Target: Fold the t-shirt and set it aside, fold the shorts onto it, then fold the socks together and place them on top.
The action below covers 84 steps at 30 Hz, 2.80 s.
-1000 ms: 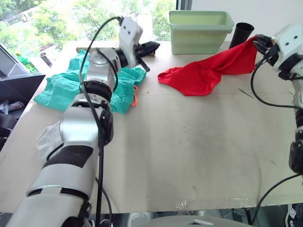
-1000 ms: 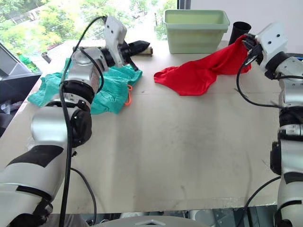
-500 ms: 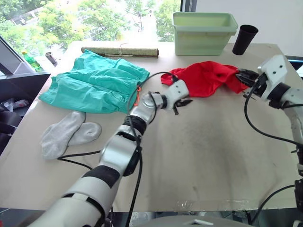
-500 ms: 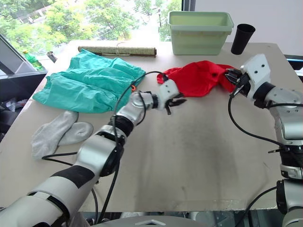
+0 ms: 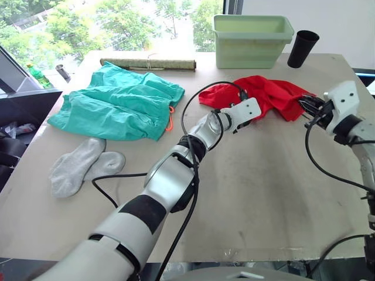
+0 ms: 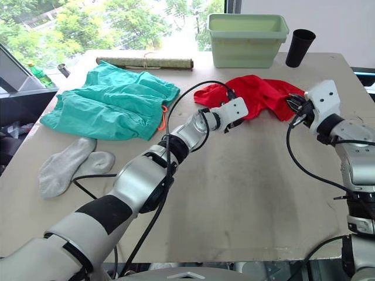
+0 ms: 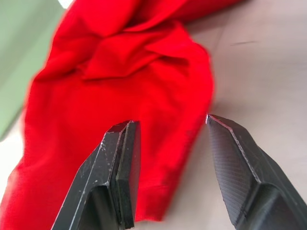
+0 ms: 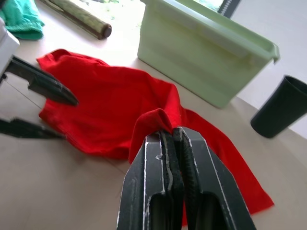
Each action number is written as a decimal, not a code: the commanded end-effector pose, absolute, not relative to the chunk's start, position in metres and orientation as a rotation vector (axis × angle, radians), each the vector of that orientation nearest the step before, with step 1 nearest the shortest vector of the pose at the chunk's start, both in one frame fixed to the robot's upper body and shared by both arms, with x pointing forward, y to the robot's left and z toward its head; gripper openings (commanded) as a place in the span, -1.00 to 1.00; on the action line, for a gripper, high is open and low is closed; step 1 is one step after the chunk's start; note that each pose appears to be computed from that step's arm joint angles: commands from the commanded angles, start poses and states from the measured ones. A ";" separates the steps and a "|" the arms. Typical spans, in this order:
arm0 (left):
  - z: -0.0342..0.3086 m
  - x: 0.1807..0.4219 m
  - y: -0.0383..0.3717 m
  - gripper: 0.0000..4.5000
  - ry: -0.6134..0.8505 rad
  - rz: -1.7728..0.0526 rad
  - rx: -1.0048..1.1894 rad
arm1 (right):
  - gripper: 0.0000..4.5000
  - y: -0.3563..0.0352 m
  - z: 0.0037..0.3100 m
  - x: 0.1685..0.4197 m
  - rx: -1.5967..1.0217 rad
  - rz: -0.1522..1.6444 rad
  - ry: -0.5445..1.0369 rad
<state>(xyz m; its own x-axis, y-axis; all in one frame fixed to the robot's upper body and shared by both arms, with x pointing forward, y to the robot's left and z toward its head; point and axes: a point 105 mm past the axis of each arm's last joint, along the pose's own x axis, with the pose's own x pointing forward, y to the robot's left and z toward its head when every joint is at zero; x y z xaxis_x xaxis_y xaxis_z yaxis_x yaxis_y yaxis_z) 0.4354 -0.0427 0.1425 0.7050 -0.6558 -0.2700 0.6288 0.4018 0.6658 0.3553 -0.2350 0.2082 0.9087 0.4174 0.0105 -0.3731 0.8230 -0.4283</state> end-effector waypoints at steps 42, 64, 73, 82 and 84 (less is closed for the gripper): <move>0.109 0.391 0.217 -0.97 0.402 -0.820 0.596 | -1.00 -0.280 0.179 0.301 -0.488 0.361 0.062; 0.160 0.279 0.118 0.14 0.175 -1.449 0.409 | -1.00 -0.255 0.163 0.296 -0.483 0.480 0.117; 0.083 0.270 0.100 0.14 0.223 -1.417 0.664 | -1.00 -0.247 0.160 0.296 -0.452 0.479 0.100; 0.049 0.270 0.109 0.14 0.322 -1.437 0.746 | -1.00 -0.248 0.162 0.298 -0.453 0.465 0.085; 0.047 0.269 0.110 0.14 0.336 -1.455 0.756 | -1.00 -0.248 0.162 0.299 -0.454 0.461 0.082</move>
